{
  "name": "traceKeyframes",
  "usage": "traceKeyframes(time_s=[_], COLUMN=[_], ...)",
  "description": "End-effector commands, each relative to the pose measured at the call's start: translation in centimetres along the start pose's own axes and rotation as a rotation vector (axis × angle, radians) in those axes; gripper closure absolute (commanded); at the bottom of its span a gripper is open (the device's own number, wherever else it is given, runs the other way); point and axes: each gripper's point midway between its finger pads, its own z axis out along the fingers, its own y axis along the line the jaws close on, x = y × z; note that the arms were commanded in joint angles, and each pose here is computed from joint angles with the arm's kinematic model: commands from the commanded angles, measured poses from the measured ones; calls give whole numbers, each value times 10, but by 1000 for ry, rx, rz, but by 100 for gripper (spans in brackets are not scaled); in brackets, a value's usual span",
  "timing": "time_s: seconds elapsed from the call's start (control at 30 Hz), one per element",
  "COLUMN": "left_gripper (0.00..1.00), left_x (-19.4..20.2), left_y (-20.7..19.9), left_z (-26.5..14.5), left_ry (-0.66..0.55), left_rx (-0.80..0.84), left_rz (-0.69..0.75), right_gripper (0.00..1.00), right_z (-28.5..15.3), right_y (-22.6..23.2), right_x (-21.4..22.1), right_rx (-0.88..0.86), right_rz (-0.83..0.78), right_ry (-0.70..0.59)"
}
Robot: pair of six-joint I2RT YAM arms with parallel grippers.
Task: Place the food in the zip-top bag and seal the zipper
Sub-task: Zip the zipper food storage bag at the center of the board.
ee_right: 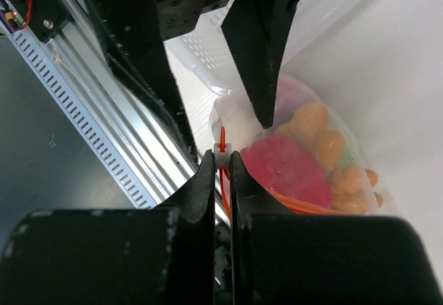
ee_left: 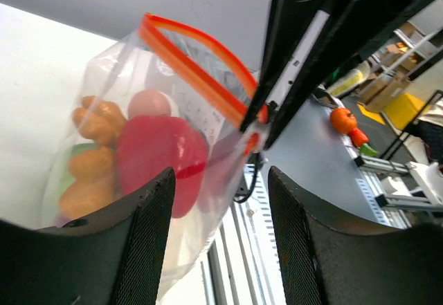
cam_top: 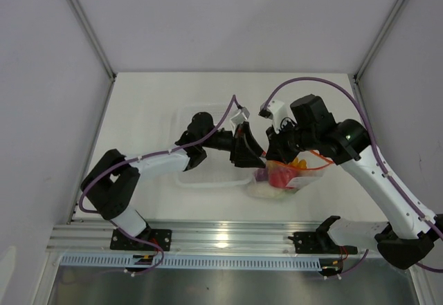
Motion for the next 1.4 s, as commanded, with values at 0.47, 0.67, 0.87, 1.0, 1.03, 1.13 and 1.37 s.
traceKeyframes(time_s=[0.47, 0.67, 0.87, 1.0, 1.03, 1.13, 1.37], left_gripper=[77, 99, 100, 99, 100, 100, 39], left_x=[-29, -19, -32, -46, -48, -53, -38], left_y=[-8, -13, -15, -14, -11, -13, -34], left_z=[10, 6, -16, -27, -28, -29, -27], left_ry=[1, 13, -99, -164, -183, -196, -91], left_rx=[37, 63, 58, 35, 11, -8, 131], left_rz=[97, 81, 27, 5, 3, 8, 64], right_gripper=[100, 100, 100, 100, 100, 100, 100], right_z=[-2, 0, 3, 7, 8, 10, -5], right_y=[2, -6, -22, -27, -27, -27, -5], right_x=[-13, -11, 14, 20, 21, 22, -5], right_rx=[-4, 41, 126, 148, 148, 143, 60], right_rz=[-16, -11, -22, -31, -33, -31, -20], right_ry=[-19, -11, 71, 81, 87, 95, -28])
